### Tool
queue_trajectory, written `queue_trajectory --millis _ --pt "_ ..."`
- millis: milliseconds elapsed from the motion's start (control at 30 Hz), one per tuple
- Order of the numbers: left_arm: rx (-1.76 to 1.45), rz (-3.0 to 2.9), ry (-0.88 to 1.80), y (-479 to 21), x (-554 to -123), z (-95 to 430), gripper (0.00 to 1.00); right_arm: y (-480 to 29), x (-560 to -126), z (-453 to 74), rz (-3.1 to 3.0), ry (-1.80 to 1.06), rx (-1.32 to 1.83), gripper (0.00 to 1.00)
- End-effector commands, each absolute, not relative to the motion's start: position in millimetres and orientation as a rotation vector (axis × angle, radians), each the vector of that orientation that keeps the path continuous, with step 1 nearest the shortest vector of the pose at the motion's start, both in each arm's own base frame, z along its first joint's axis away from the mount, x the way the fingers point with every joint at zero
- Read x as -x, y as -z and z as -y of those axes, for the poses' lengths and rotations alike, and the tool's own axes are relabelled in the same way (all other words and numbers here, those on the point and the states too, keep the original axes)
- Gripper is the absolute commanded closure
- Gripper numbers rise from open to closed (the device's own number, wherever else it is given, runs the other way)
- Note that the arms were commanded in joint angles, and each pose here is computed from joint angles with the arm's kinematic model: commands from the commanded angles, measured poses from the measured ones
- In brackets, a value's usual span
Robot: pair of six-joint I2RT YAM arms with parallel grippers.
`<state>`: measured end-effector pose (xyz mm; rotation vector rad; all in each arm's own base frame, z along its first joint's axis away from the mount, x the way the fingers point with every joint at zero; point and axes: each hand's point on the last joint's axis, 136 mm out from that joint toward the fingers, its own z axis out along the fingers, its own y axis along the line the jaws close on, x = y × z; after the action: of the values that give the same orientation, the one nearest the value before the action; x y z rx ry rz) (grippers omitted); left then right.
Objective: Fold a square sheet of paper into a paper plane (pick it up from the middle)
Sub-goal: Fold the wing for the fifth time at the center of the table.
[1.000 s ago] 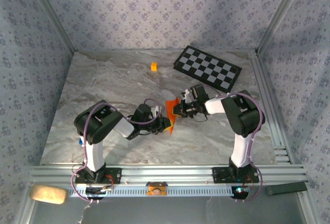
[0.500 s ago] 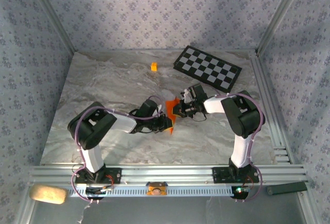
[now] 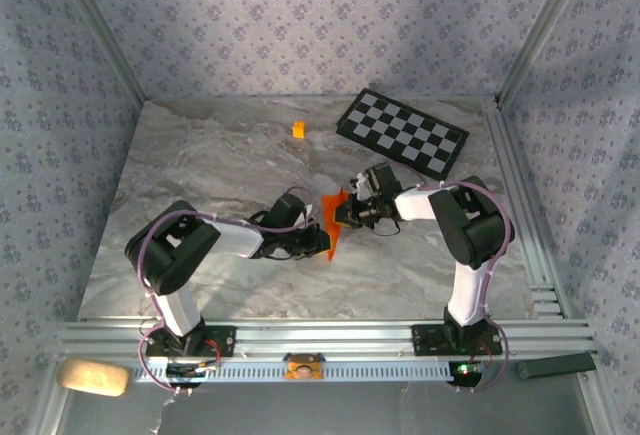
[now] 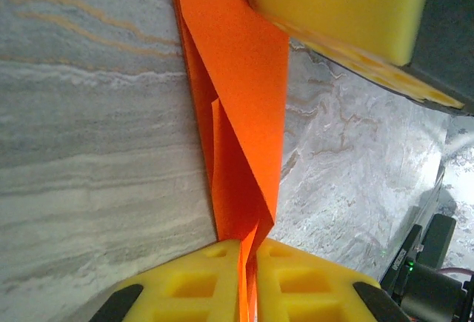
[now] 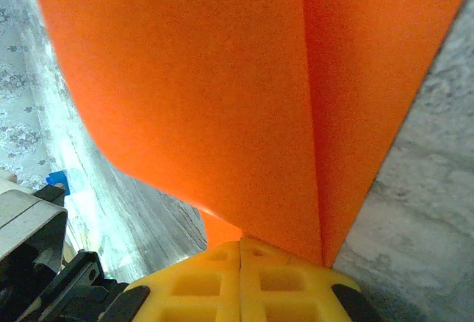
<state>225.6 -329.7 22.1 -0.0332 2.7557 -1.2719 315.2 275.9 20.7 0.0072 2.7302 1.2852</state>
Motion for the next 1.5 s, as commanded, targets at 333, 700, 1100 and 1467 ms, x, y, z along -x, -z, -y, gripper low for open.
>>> queue_trajectory --millis 333,700,1100,1467 --pt "0.112 -2.776 1.318 -9.5 -212.5 320.5 0.81 15.6 -292.8 -258.8 -2.889 -1.125 -0.097 0.94" --pt "0.141 -2.732 1.282 -16.5 -222.4 318.2 0.77 15.3 -291.6 -258.3 -2.889 -1.128 -0.094 0.94" --pt "0.193 -2.673 1.276 -28.6 -234.3 313.4 0.68 16.1 -290.8 -256.9 -2.890 -1.122 -0.101 0.94" --pt "0.122 -2.687 1.299 -37.5 -235.4 323.0 0.72 16.7 -290.7 -256.5 -2.892 -1.116 -0.105 0.94"
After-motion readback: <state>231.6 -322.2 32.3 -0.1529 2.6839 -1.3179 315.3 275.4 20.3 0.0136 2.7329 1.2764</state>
